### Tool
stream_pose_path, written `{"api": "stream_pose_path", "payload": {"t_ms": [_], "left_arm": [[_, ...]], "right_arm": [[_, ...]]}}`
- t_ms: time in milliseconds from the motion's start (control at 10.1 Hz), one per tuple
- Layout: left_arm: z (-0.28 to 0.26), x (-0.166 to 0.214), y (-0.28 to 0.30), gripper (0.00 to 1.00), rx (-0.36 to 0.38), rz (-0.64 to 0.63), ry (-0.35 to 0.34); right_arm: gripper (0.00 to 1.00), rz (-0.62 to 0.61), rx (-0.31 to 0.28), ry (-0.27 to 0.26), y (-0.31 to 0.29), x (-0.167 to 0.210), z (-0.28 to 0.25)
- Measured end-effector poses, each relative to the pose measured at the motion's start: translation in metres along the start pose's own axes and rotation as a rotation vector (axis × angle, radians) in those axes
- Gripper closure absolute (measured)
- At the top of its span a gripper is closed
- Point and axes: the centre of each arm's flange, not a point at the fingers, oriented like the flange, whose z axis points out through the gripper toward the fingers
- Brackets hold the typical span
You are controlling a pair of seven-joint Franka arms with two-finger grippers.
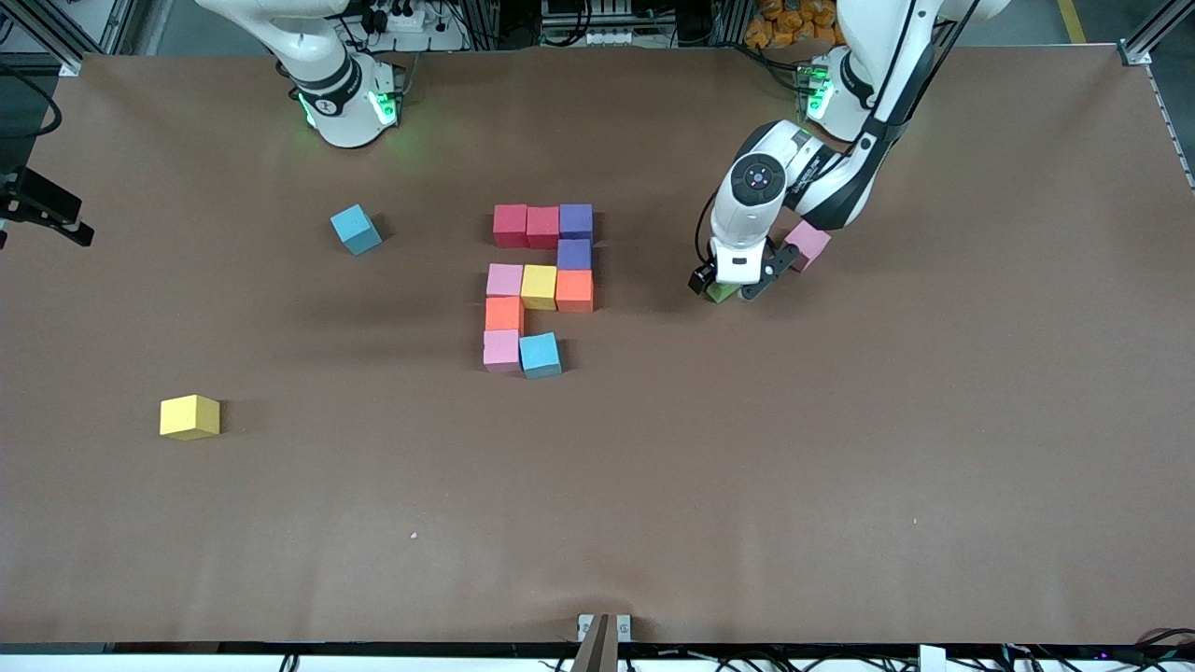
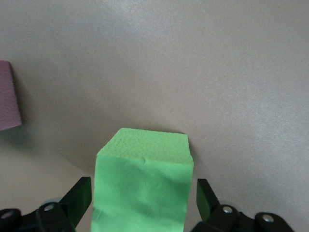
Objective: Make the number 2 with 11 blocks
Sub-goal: 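Grasp the green cube with the left gripper and lift it, then carry the green cube with the left gripper to the figure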
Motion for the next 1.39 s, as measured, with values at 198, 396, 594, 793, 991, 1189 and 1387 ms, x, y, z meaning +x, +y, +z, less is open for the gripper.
{"api": "stream_pose_path", "payload": {"t_ms": [198,396,594,793,991,1189,1387], "left_arm": [[-0.004,0.003,0.005,0.20,-0.021,-0.005,0.003],[-0.030,0.022,0.027,0.41,-0.063,-0.069,0.009],[-0.065,0.037,0.067,0.41,-0.038,-0.177,-0.001],[-0.078,0.044,0.117,0.41,-0.022,-0.292,-0.023],[-0.069,0.040,0.157,0.41,-0.041,-0.416,-0.050],[-0.061,0.025,0.186,0.44,-0.060,-0.531,-0.086],[-0.062,0.002,0.209,0.44,-0.085,-0.593,-0.105]], "right_arm": [[0.00,-0.002,-0.001,0.007,-0.001,0.000,-0.003],[0.00,-0.006,0.000,0.001,-0.004,0.000,-0.003],[0.00,-0.015,0.001,-0.004,-0.008,0.000,-0.002],[0.00,-0.015,0.001,-0.006,-0.008,0.000,-0.001],[0.00,-0.015,0.001,-0.006,-0.008,0.000,-0.001],[0.00,-0.014,0.001,-0.007,-0.008,0.000,-0.001],[0.00,-0.013,0.001,-0.007,-0.007,0.000,-0.001]]}}
